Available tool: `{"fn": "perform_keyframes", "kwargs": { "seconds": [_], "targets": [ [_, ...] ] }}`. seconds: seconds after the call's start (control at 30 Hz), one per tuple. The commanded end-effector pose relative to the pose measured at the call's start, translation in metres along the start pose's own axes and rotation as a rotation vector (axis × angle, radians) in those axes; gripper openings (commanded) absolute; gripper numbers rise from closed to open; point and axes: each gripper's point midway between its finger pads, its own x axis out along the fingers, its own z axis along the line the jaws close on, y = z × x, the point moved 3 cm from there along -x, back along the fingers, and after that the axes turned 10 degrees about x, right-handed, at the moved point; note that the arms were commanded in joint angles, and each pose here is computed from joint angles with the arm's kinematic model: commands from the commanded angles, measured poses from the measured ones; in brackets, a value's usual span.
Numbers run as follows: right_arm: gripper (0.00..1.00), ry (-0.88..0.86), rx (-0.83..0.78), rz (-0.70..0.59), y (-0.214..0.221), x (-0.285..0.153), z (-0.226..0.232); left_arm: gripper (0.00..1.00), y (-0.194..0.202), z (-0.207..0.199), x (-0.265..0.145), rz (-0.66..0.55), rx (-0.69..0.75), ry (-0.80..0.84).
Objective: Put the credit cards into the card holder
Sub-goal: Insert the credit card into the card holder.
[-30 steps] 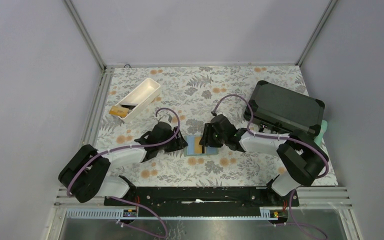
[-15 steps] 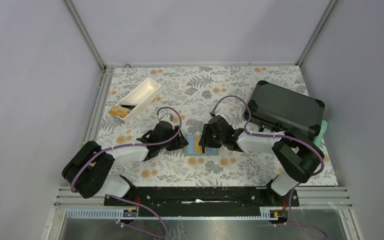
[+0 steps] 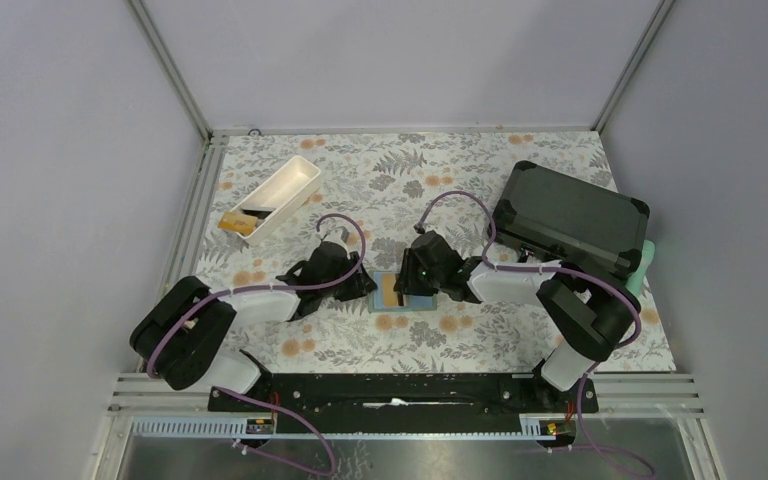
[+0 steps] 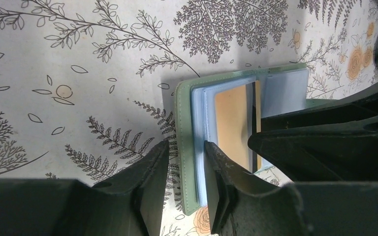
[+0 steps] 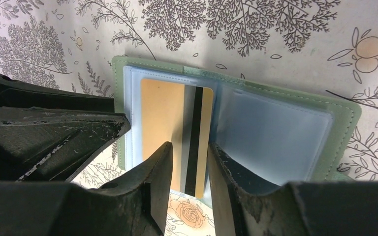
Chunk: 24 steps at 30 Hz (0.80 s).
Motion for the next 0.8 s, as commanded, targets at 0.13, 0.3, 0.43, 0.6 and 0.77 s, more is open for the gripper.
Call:
{"fn": "perform_keyframes", "kwargs": {
  "seconds": [0.13,0.3,0.43,0.6,0.77],
  "targets": [
    [0.38,-0.034,0.007,0.009,0.002,0.0,0.016,0.3,0.012,0.001,0.001,0.039,-0.007,0.016],
    [0.38,-0.042,0.008,0.007,0.002,-0.001,0.02,0.29,0.012,0.0,0.001,0.035,-0.01,0.021],
    [0.38,-0.052,0.007,0.01,0.002,0.0,0.025,0.29,0.011,-0.002,0.001,0.035,-0.009,0.028],
    [0.38,-0.061,0.002,0.014,0.003,0.002,0.031,0.29,0.01,-0.003,0.0,0.034,-0.012,0.033],
    [0.38,-0.062,0.0,0.013,0.003,0.003,0.034,0.29,0.009,-0.003,-0.002,0.029,-0.012,0.035]
  ]
}}
